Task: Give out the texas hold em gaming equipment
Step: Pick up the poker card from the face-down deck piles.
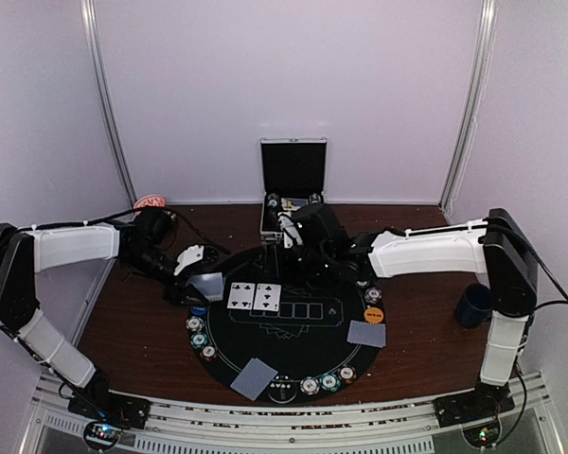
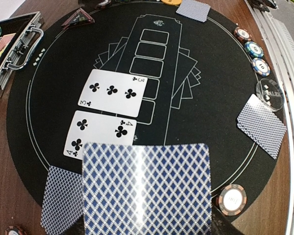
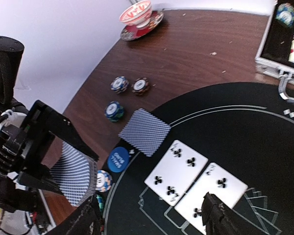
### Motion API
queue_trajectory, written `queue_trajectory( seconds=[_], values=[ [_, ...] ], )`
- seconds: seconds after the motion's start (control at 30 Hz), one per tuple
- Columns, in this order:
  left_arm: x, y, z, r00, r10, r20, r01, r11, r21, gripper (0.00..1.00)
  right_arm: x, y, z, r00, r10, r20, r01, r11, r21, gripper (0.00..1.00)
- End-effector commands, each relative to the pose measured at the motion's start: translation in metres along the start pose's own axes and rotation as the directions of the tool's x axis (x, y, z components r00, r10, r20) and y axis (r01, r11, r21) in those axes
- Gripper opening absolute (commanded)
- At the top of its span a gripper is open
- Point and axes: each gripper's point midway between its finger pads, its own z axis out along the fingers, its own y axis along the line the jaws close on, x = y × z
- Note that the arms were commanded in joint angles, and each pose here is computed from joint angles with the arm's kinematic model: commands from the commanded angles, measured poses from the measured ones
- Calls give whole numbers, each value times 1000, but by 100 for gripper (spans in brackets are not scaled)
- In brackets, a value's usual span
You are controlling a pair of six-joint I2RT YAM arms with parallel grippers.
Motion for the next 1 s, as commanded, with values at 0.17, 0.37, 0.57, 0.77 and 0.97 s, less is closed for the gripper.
queue_trajectory(
  seconds=[0.17,0.37,0.57,0.77,0.97],
  values=[
    [-10,7,-14,997,65,28,-64,997,-46,60,14,61,48,980,156,-124,-188,931,-314,72],
    [-8,7,-12,998,61,28,-60,998,-34,59,20,65,63,971,190,-148,-231,907,-352,72],
    [-8,5,-12,998,62,31,-61,998,-28,59,24,69,76,963,208,-170,-259,887,-383,72],
    [-7,5,-10,998,55,31,-55,998,-22,59,32,61,94,959,212,-188,-265,903,-338,71],
    [-8,5,-10,998,56,35,-55,998,-19,59,42,38,99,960,206,-190,-248,940,-233,57]
  ],
)
